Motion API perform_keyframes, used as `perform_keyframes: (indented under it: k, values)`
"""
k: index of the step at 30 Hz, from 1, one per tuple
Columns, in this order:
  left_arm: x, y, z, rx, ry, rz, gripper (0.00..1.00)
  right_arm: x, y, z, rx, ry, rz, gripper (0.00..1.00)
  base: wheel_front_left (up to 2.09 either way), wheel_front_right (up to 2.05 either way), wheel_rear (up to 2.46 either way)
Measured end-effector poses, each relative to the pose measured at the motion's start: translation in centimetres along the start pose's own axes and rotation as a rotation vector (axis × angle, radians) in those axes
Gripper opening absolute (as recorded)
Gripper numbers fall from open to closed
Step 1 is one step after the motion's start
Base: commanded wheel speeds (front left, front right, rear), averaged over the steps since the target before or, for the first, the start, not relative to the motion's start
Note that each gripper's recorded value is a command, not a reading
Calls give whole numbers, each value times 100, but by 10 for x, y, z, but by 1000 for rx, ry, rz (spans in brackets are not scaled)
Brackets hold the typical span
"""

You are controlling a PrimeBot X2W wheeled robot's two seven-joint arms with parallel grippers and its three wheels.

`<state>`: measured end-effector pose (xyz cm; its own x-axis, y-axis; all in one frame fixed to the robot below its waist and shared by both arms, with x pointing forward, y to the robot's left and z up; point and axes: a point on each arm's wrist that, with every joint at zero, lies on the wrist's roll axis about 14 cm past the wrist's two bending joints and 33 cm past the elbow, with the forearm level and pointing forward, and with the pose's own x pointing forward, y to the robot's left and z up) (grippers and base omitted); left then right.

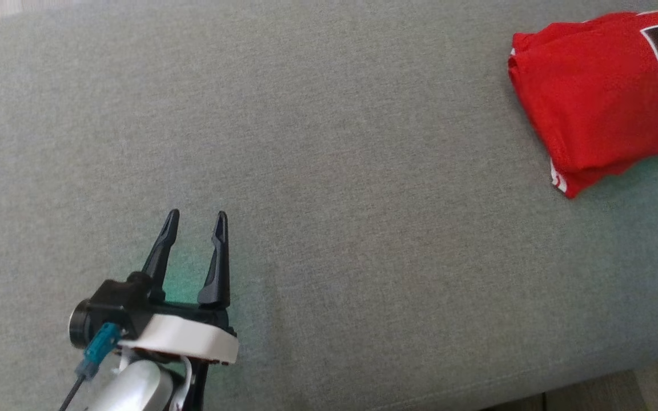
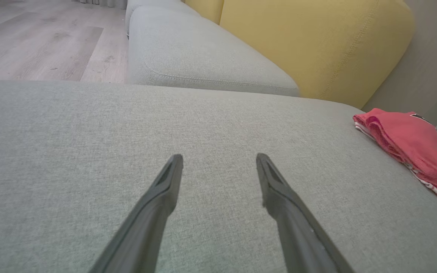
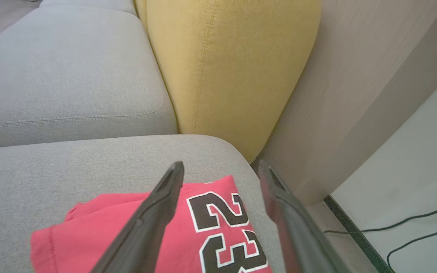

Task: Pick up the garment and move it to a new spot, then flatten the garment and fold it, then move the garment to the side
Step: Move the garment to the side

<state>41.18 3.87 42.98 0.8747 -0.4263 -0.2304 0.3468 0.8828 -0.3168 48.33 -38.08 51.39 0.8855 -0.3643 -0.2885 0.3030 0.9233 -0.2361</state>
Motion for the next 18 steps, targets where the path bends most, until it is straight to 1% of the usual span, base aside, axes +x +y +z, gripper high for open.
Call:
perform_keyframes:
  k: [3,9,11,14,18]
  values:
    - [-1,-4,4,6,-11,-9,100,-4,11,8,-9,-29,29,100,0,0,0]
    - [-7,-7,20,19,-59,-5,100,-20,31,43,-34,-160,86,100,0,0,0]
    - [-11,-6,27,18,-85,6,100,-28,39,49,-34,-191,109,100,0,0,0]
    - [-20,5,39,12,-130,56,100,-43,59,51,-16,-227,158,100,0,0,0]
    - [-44,29,40,12,-140,152,100,-67,88,46,24,-265,226,100,0,0,0]
